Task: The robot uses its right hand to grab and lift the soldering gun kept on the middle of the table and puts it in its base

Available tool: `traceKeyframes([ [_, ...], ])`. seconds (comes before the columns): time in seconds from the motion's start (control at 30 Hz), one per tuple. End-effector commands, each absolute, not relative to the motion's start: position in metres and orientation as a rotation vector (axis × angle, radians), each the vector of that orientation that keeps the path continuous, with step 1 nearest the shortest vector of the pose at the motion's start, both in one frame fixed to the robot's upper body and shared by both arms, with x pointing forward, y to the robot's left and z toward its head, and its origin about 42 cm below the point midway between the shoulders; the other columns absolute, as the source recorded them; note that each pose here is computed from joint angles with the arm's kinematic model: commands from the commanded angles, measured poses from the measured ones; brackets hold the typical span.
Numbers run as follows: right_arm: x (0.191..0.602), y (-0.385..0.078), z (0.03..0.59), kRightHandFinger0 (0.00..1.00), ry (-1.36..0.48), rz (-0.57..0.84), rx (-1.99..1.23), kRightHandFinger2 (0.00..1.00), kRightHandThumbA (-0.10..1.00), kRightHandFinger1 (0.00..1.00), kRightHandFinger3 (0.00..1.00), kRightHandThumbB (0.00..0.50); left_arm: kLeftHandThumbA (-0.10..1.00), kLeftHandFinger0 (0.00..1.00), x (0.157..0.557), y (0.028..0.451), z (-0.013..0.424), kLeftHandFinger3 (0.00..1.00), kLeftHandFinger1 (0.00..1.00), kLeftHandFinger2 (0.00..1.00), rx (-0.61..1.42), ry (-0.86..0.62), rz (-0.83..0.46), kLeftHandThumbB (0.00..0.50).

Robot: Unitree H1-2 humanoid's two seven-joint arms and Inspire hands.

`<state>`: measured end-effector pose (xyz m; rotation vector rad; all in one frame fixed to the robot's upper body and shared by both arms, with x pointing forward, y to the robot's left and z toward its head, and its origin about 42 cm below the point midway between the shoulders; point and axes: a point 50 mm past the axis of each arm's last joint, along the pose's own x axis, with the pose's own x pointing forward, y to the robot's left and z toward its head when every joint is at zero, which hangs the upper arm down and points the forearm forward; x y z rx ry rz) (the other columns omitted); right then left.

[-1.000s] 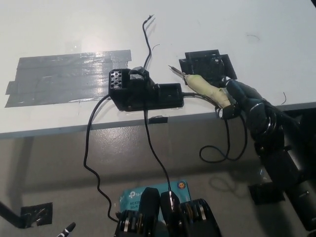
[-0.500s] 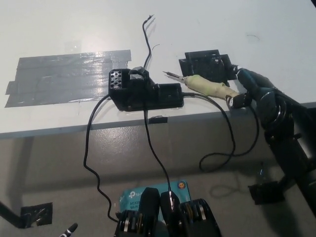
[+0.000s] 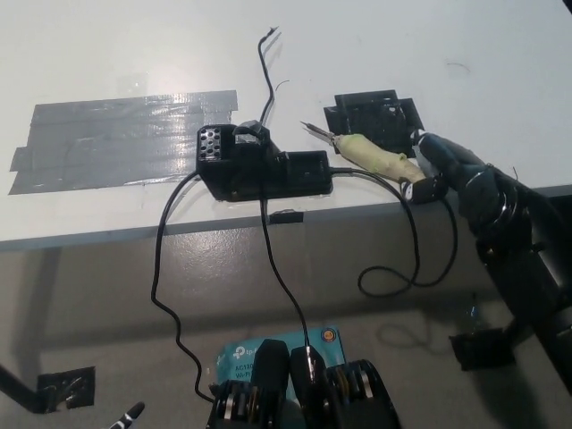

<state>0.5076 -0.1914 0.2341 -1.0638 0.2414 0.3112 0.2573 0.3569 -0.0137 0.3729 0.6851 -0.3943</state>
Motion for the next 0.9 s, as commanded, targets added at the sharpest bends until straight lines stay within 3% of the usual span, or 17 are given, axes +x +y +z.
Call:
traceKeyframes([
  [0.0, 0.51, -0.191, 0.242, 0.95, 0.201, 0.342, -1.053, 1.0, 0.46, 0.98, 1.0, 0.168, 1.0, 0.0, 0.264, 0.355, -0.007, 0.03, 0.0, 0.05, 0.373, 0.66, -0.421, 0.5],
  [0.1, 0.512, -0.193, 0.24, 0.94, 0.205, 0.337, -1.054, 1.0, 0.38, 0.96, 1.0, 0.165, 1.0, 0.0, 0.264, 0.354, -0.007, 0.08, 0.0, 0.07, 0.378, 0.659, -0.426, 0.5],
  [0.2, 0.515, -0.195, 0.241, 0.94, 0.205, 0.327, -1.064, 1.0, 0.35, 0.97, 1.0, 0.176, 1.0, 0.0, 0.263, 0.353, -0.007, 0.06, 0.0, 0.05, 0.382, 0.652, -0.43, 0.5],
  [0.43, 0.523, -0.199, 0.249, 0.93, 0.187, 0.298, -1.117, 1.0, 0.33, 1.0, 1.0, 0.192, 1.0, 0.0, 0.264, 0.352, -0.005, 0.14, 0.0, 0.09, 0.386, 0.65, -0.442, 0.5],
  [0.63, 0.526, -0.196, 0.251, 0.93, 0.171, 0.297, -1.114, 1.0, 0.34, 0.98, 1.0, 0.2, 1.0, 0.0, 0.268, 0.346, -0.007, 0.12, 0.0, 0.03, 0.382, 0.643, -0.46, 0.5],
  [0.77, 0.525, -0.192, 0.256, 0.94, 0.162, 0.311, -1.102, 1.0, 0.31, 0.98, 1.0, 0.177, 1.0, 0.0, 0.275, 0.34, -0.001, 0.09, 0.0, 0.03, 0.388, 0.63, -0.471, 0.5],
  [0.87, 0.53, -0.183, 0.251, 0.93, 0.159, 0.342, -1.123, 1.0, 0.37, 0.97, 1.0, 0.196, 1.0, 0.0, 0.279, 0.339, 0.002, 0.11, 0.0, 0.04, 0.387, 0.62, -0.479, 0.5],
])
